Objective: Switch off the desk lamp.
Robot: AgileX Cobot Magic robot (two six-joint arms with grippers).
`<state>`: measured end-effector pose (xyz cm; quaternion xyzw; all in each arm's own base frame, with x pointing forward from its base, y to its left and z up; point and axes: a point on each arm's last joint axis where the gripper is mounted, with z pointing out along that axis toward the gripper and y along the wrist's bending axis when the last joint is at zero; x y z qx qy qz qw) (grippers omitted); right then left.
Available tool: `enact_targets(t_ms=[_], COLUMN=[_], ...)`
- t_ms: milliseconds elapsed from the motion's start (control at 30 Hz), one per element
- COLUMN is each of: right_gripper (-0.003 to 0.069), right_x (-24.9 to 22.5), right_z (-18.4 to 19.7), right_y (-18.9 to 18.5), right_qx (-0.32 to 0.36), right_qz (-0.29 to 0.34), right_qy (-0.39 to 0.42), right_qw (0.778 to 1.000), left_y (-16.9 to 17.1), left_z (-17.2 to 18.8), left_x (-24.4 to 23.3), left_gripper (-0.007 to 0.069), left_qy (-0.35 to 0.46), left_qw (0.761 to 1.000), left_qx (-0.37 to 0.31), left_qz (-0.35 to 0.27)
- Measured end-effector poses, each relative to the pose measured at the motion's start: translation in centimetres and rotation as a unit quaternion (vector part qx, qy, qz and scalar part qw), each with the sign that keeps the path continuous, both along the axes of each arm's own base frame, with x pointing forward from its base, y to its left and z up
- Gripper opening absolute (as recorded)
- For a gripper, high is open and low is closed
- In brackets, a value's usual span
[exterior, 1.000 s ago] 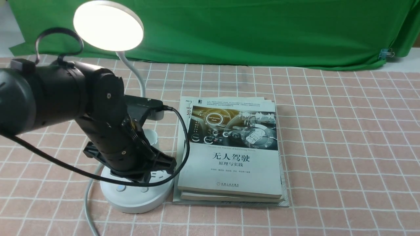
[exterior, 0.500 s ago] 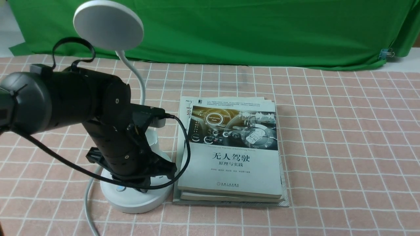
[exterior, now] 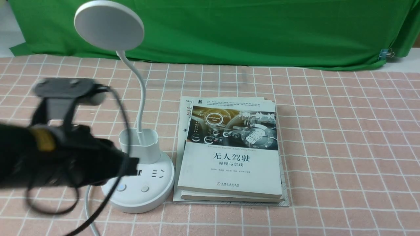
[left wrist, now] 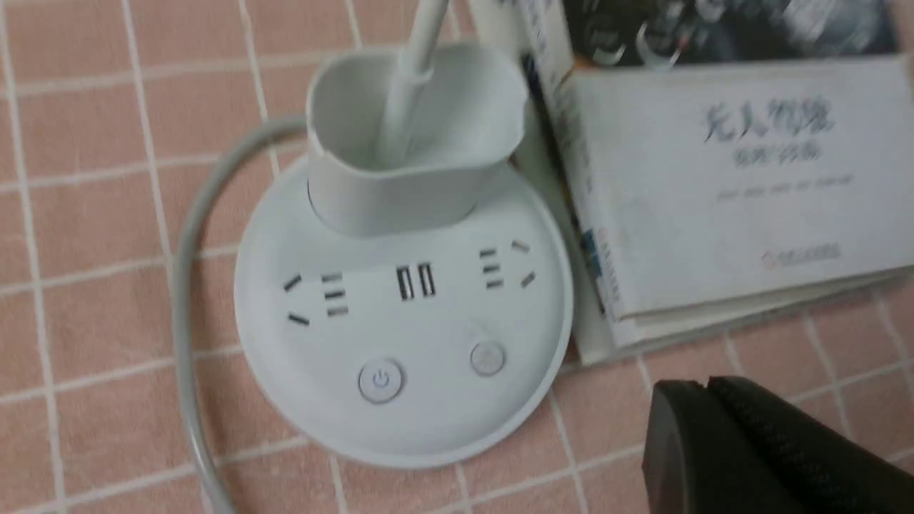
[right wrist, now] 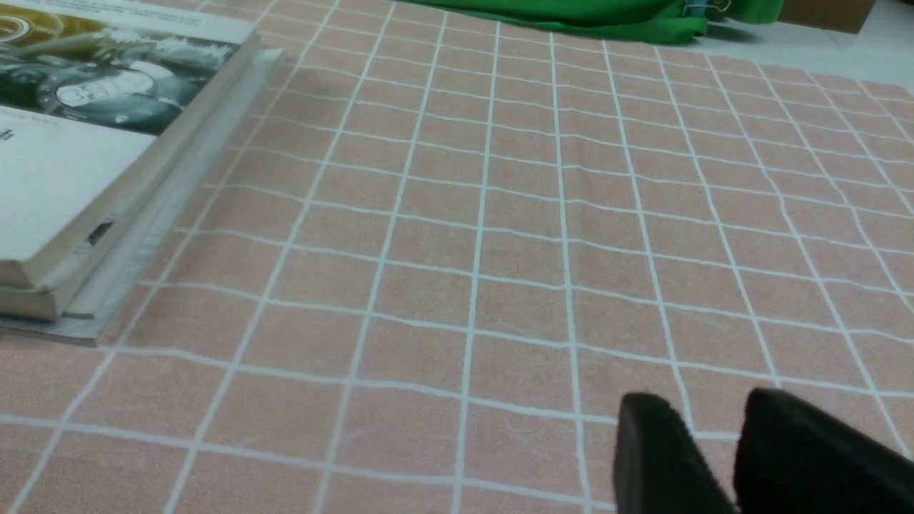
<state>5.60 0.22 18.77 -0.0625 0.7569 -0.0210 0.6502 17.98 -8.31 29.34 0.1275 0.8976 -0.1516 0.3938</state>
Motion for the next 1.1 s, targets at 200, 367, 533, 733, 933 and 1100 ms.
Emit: enact_targets(t_ms=[200,367,533,733,933,1100], right_gripper=[0.024,0.024,0.024,0.024,0.024,0.024], right_x=[0.0,0.0,0.0,0.0,0.0,0.0], right_z=[0.0,0.0,0.0,0.0,0.0,0.0], right_y=[0.0,0.0,0.0,0.0,0.0,0.0], right_qx=[0.0,0.0,0.0,0.0,0.0,0.0], right_qz=[0.0,0.0,0.0,0.0,0.0,0.0], right_qy=[0.0,0.0,0.0,0.0,0.0,0.0], right_qw=[1.0,1.0,1.0,1.0,1.0,1.0], left_y=[2.4,3.3,3.6,3.6,4.7,6.6], left_z=[-0.7,-2.2,-2.9,-2.9,-3.2,-4.7], left_x=[-5.0,-7.1,-7.7,-7.7,-8.6,-10.4], left_gripper=[0.0005,0.0005,0.0005,0.0005,0.0005,0.0005], left_qy=[-0.128,-0.152,-0.156,-0.162,-0.211,-0.26], left_qw=[0.99,0.986,0.986,0.986,0.977,0.961], left_qx=[-0.05,-0.059,-0.055,-0.04,-0.003,-0.001], left_qz=[0.018,0.02,0.019,0.013,0.021,0.094])
